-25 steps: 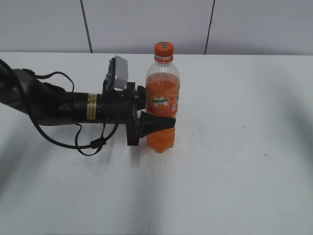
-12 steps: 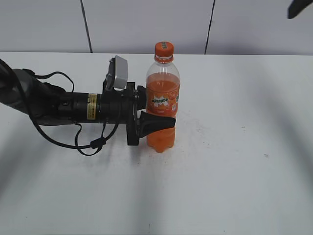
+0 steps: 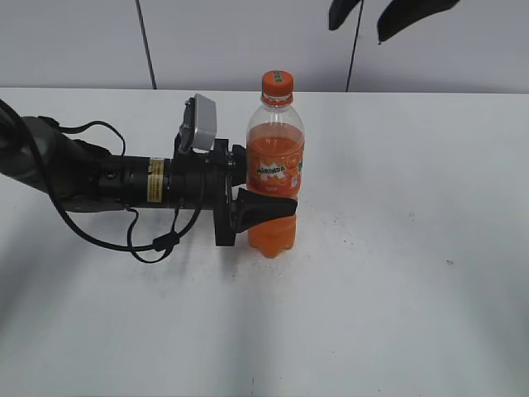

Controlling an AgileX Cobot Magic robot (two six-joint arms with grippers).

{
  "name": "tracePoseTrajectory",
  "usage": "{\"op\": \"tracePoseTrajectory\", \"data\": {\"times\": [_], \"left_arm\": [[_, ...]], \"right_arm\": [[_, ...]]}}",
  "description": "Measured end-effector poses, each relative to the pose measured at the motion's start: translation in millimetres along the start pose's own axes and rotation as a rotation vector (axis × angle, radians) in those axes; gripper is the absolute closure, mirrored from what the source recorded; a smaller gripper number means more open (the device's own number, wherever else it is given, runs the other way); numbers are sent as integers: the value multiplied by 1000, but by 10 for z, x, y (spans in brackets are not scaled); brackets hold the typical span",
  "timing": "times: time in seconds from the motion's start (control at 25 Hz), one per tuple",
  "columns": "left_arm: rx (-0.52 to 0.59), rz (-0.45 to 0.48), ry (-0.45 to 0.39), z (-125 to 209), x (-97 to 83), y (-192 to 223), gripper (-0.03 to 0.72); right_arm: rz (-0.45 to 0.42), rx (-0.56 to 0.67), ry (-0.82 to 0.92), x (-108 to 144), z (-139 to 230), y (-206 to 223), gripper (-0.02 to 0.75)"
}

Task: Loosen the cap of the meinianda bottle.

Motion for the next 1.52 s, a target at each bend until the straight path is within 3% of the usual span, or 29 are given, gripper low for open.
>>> {"op": "tracePoseTrajectory", "data": {"times": [0.48,0.64,0.88,1.52], "left_arm": [[1,0,0,1,0,0,262],[1,0,0,1,0,0,262],[1,0,0,1,0,0,262],[1,0,0,1,0,0,262]], "right_arm": [[1,67,-81,420,155,325,330],[-14,38,-94,485,143,369,330],[-36,-7,-97,525,102,385,330],[2,67,-101,514,138,661,335]]}}
Point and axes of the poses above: a point on each arm's last joint axis where the gripper is mounted, y pointing out along that axis toward the gripper, x along the wrist's bending axis when the last joint is at zero, z = x × y, the point moved 1 cm from there along y, pointing out along that axis toward the gripper, and after that the axes turned 1 degree about -y, right-handed, at the moved point
